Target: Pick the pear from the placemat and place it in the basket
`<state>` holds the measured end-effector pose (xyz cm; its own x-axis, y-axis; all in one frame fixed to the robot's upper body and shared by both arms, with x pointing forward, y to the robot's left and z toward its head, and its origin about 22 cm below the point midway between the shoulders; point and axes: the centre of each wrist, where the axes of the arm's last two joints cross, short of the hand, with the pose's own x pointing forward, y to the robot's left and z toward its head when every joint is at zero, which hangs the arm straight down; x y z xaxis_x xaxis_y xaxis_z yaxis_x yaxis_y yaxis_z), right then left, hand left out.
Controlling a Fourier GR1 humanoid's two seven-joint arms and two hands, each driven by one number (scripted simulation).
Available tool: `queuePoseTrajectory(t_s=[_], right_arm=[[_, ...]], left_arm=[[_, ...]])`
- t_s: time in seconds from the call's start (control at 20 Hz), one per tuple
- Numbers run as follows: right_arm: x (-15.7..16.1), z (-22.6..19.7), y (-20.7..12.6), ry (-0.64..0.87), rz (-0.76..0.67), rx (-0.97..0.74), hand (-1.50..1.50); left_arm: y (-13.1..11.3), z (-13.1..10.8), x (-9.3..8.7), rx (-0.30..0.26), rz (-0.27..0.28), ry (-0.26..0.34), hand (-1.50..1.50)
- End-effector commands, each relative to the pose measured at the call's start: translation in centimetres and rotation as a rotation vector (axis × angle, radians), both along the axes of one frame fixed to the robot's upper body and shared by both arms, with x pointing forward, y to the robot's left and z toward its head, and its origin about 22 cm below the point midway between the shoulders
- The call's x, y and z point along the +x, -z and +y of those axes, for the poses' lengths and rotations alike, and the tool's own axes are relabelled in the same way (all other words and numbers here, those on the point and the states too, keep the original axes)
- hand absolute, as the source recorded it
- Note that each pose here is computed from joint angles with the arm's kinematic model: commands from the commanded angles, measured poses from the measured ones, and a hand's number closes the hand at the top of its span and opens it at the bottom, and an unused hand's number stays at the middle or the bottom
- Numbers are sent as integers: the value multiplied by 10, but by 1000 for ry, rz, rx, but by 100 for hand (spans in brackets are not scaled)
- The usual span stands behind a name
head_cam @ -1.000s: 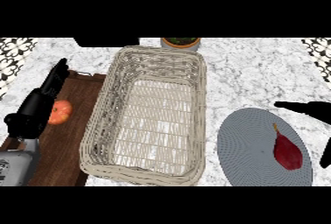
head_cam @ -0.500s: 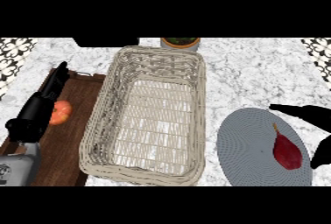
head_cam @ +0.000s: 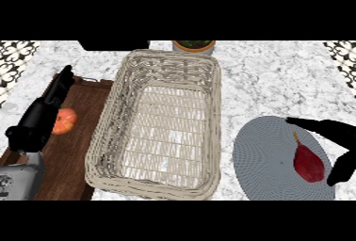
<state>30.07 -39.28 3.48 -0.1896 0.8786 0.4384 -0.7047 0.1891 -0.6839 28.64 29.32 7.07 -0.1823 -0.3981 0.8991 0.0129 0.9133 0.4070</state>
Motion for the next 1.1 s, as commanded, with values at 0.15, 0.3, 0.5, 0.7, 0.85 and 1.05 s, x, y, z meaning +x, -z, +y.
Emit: queuePoseTrajectory(t_s=[0.15,0.3,0.5,0.7,0.85,1.05], right_arm=[[-9,-5,7,-20,26,13,-150],[-15,-2,14,21,35,3,-150],[9,-3,25,19,42,-4,-150],[3,8,50,12,37,-2,-150],[-5,13,52,25,68,16,150],[-8,1,65,-3,58,46,150]], left_arm=[[4,3,0,4,2,-11,0],[-13,-5,6,5,4,-15,0],[-1,14,2,-11,-7,4,0],[-7,-9,-10,4,-1,-5,0],[8,-8,3,1,-12,0,0],[-4,3,-1,-7,-8,1,0]])
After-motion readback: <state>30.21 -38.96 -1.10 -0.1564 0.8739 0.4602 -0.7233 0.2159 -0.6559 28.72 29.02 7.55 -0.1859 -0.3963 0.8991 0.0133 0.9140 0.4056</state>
